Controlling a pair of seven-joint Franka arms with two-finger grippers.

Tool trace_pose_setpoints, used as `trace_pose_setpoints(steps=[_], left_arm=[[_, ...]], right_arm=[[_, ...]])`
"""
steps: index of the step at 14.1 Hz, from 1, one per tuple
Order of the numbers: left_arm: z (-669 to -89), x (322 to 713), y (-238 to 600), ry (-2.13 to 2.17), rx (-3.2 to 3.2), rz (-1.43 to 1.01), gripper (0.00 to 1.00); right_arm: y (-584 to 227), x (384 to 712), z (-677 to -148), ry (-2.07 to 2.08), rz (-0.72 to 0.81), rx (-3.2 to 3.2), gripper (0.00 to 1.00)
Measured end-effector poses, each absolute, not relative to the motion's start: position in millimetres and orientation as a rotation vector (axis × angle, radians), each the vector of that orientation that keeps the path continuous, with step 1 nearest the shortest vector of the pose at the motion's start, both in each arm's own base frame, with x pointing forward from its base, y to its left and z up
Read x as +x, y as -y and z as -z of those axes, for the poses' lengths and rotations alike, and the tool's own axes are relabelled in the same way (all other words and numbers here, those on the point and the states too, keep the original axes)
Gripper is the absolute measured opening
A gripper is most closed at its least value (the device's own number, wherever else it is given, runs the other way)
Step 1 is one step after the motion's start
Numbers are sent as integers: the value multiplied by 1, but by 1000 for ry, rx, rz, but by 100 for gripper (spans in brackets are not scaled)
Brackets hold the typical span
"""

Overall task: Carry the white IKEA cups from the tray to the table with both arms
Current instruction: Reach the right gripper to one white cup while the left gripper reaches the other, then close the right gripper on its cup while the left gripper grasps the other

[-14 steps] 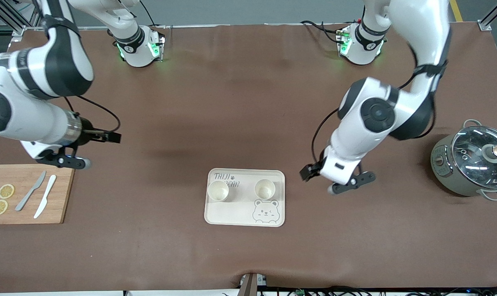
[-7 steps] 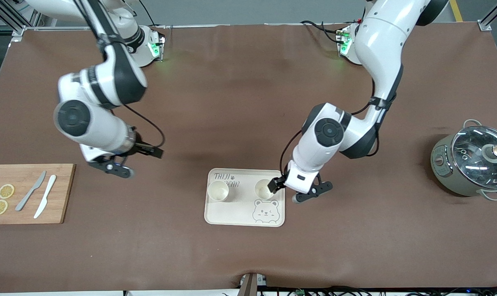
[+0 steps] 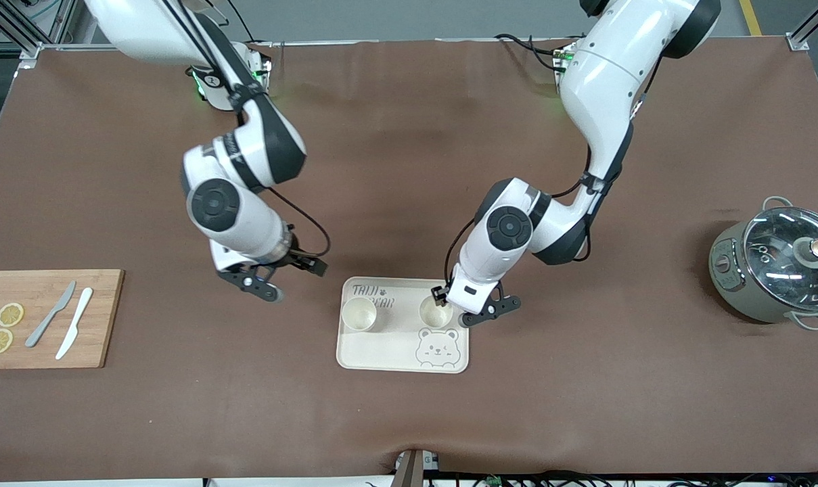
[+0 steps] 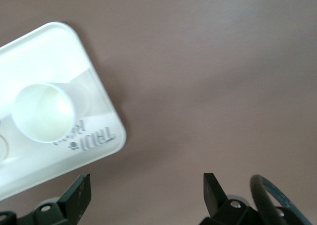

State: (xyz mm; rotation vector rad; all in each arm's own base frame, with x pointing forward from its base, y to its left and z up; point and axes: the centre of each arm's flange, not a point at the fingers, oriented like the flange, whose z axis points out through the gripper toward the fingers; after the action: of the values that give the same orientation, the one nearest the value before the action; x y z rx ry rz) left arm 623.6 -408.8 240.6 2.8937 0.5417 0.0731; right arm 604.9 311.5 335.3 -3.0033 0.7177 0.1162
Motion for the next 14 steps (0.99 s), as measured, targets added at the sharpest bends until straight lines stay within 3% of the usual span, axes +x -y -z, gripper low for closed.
trace_pose_setpoints(steps=[4,9,11,14], left_arm=[[-226,625,410,-544,2876,-90,5],[-267,637,405,-535,2873,-138,4],[-310,641,392,-553,2903,-126,4],[-373,645,345,-628,2951,-81,4]], right_arm=[[-346,617,-300,-772,-36,-2940,100],[-359,625,-284,-798,44,-2886,100],[-360,629,-273,-831,83,-2852,84],[-357,631,-255,-848,91,-2854,51]])
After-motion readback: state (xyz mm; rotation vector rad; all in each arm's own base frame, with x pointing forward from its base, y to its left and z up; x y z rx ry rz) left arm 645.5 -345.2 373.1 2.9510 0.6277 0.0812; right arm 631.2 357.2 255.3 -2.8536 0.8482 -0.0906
